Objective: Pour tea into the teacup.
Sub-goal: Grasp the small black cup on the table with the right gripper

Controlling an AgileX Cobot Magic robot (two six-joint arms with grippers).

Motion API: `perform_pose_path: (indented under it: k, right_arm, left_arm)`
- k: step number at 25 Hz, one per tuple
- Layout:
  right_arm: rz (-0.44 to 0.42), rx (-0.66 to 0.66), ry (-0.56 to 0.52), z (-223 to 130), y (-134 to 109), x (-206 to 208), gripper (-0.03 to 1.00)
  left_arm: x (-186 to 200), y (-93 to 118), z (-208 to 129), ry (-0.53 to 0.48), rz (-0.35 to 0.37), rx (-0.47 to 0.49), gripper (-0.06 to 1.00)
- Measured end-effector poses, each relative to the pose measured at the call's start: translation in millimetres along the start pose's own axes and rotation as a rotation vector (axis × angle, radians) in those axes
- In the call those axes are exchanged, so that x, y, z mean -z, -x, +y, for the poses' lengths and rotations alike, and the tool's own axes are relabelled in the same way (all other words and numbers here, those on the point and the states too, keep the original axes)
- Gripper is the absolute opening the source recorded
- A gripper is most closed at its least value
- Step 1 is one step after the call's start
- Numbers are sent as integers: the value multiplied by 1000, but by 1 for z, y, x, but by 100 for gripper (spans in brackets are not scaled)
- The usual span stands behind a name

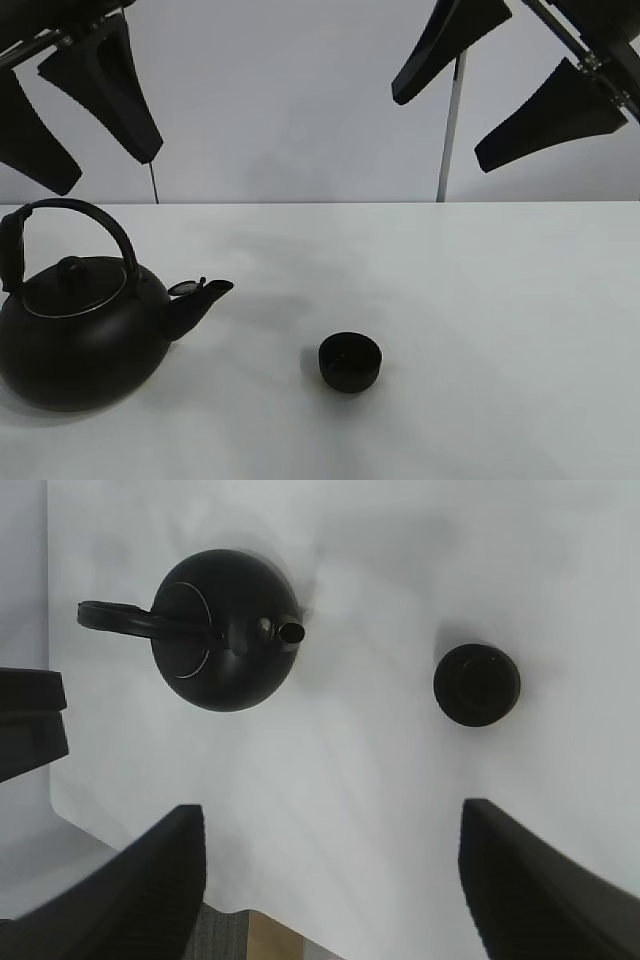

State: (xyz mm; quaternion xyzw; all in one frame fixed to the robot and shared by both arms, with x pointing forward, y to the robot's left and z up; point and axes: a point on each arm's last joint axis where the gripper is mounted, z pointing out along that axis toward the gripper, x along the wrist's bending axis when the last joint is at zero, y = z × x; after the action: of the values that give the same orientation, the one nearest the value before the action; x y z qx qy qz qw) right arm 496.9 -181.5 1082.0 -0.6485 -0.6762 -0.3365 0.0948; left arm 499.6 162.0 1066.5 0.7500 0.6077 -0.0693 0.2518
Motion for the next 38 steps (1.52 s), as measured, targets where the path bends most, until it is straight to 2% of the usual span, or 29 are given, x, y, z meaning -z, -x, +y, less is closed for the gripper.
perform_pose_path:
  k: [7,14,20,23,27,34,38]
  right_arm:
    - [-21,26,-1,0,2,0,49]
    - [-90,191,-65,-5,8,0,50]
    - [-98,356,-110,-17,-8,-9,61]
    - [-121,419,-149,-23,-13,-16,63]
    - [-169,429,-205,-25,-12,-36,63]
    - [-315,410,-281,-26,1,-87,63]
    - [-343,367,-297,-25,10,-113,63]
  left_arm:
    - [0,0,0,0,0,0,48]
    - [0,0,0,0,0,0,48]
    - [0,0,0,0,0,0,48]
    - [0,0,0,0,0,0,48]
    - [0,0,0,0,0,0,48]
    - [0,0,0,0,0,0,48]
    - [0,0,0,0,0,0,48]
